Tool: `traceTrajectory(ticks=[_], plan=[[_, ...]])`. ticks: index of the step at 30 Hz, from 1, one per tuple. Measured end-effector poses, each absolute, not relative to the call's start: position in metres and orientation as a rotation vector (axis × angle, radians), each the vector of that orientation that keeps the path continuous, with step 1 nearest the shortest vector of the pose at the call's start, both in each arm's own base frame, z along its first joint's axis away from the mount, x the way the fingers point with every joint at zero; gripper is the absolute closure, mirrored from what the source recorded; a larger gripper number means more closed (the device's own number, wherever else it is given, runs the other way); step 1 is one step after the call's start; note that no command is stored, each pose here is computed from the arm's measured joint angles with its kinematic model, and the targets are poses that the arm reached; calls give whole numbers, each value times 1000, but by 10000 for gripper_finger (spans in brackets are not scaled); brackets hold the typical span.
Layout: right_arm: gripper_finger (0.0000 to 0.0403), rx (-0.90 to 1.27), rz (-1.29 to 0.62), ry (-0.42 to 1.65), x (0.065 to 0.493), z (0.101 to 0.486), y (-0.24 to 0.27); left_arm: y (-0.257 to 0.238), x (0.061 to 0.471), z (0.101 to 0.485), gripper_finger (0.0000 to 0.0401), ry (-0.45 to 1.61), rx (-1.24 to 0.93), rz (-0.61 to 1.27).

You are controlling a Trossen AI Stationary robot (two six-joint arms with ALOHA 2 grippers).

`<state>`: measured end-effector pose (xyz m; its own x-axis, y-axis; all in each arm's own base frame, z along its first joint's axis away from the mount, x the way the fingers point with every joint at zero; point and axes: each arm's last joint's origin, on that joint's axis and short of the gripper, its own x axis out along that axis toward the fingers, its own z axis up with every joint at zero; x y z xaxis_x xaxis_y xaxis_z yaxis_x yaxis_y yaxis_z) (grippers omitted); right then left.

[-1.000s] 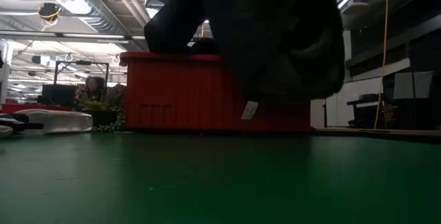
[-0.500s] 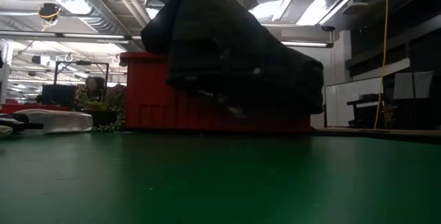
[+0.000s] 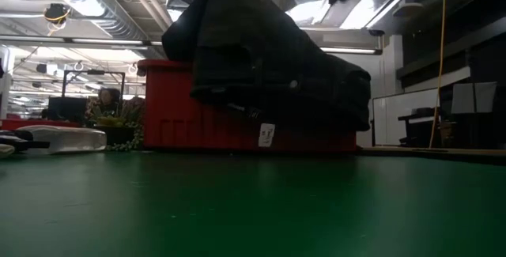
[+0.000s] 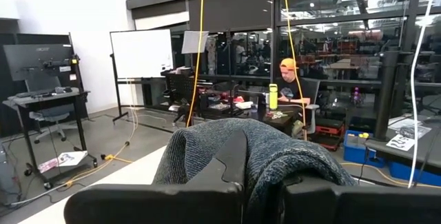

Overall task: Fold Laundry from Bin
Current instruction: Fold the dark blue pants

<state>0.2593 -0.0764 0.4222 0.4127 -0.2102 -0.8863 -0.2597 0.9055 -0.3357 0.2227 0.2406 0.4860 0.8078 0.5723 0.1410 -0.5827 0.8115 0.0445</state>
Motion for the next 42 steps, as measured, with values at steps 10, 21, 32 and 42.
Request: traceTrajectory(ticks=[10, 21, 32, 42], plan=[[221, -651, 60, 949, 321, 346, -38, 241, 223, 486, 396, -123, 87, 618], [221, -996, -9, 592, 364, 296, -22, 241, 223, 484, 396, -105, 75, 618], [221, -795, -229, 842, 377, 248, -23, 240, 223, 484, 396, -104, 75, 614], [221, -545, -499, 899, 368, 241, -25, 240, 223, 484, 396, -103, 74, 613]])
